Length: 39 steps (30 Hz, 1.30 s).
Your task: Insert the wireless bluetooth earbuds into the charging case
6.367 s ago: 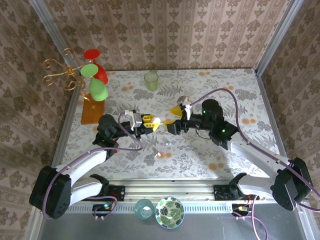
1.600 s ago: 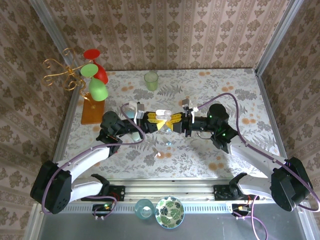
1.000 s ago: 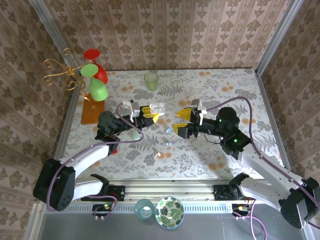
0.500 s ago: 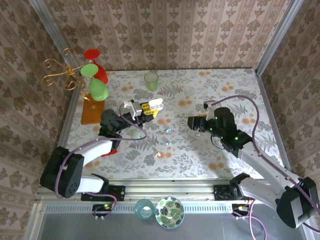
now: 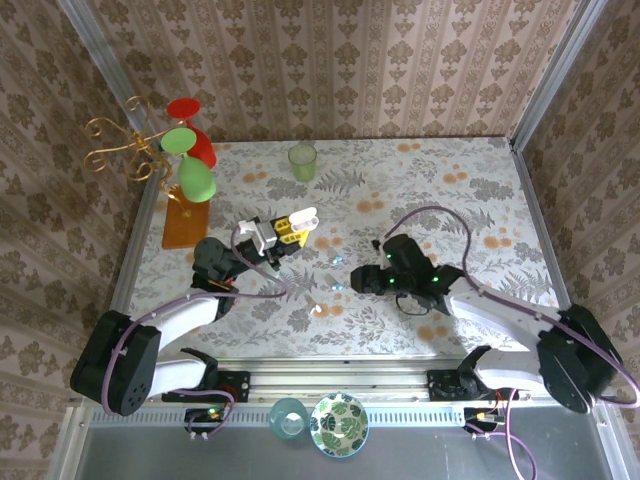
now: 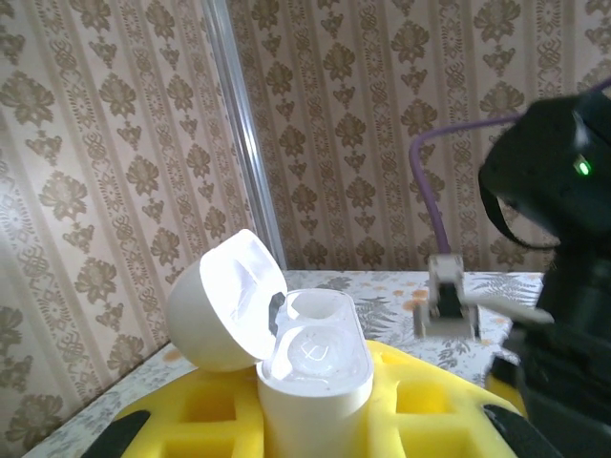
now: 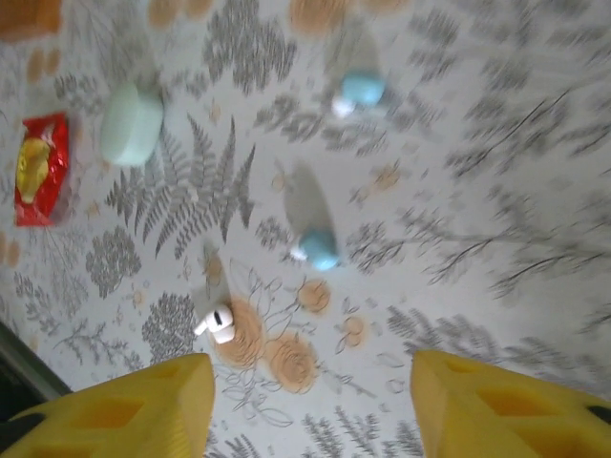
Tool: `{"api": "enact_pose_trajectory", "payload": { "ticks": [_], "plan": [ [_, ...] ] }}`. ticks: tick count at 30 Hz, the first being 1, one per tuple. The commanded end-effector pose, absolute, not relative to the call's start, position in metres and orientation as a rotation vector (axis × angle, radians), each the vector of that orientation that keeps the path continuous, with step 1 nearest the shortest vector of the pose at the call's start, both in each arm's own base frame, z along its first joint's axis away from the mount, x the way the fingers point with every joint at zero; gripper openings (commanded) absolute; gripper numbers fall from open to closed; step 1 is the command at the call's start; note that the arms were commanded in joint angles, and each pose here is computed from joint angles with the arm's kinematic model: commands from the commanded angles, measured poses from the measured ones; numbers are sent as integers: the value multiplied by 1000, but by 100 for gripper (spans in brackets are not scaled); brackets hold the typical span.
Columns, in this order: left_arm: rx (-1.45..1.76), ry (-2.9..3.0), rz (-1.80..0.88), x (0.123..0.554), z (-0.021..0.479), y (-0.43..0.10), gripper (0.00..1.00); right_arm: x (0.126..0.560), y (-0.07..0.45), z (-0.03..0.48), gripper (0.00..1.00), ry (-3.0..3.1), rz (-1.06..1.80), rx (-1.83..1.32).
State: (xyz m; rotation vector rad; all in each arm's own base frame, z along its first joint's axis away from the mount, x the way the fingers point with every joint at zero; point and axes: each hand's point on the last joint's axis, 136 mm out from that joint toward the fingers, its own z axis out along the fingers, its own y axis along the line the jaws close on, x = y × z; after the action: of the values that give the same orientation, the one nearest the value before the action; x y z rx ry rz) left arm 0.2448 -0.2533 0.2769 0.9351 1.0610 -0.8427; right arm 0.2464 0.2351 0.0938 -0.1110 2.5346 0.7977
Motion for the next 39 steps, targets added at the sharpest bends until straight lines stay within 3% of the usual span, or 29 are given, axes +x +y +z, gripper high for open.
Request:
{"api": "enact_pose_trajectory", "payload": {
  "ticks": [1,9,16,39],
  "plan": [
    [918,990,-774,242,291,-246,0,249,267,92,53,2569,896,-59],
    [955,949,-774,232,299,-246,0,242,308,53,47,2792,805,-43],
    [885,987,-738,247,301,-242,0,233,338,39,43,2867,795,-157],
    [893,983,-704,245,299,-241,0,215,347,17,31,2964,772,-319]
  ]
}}
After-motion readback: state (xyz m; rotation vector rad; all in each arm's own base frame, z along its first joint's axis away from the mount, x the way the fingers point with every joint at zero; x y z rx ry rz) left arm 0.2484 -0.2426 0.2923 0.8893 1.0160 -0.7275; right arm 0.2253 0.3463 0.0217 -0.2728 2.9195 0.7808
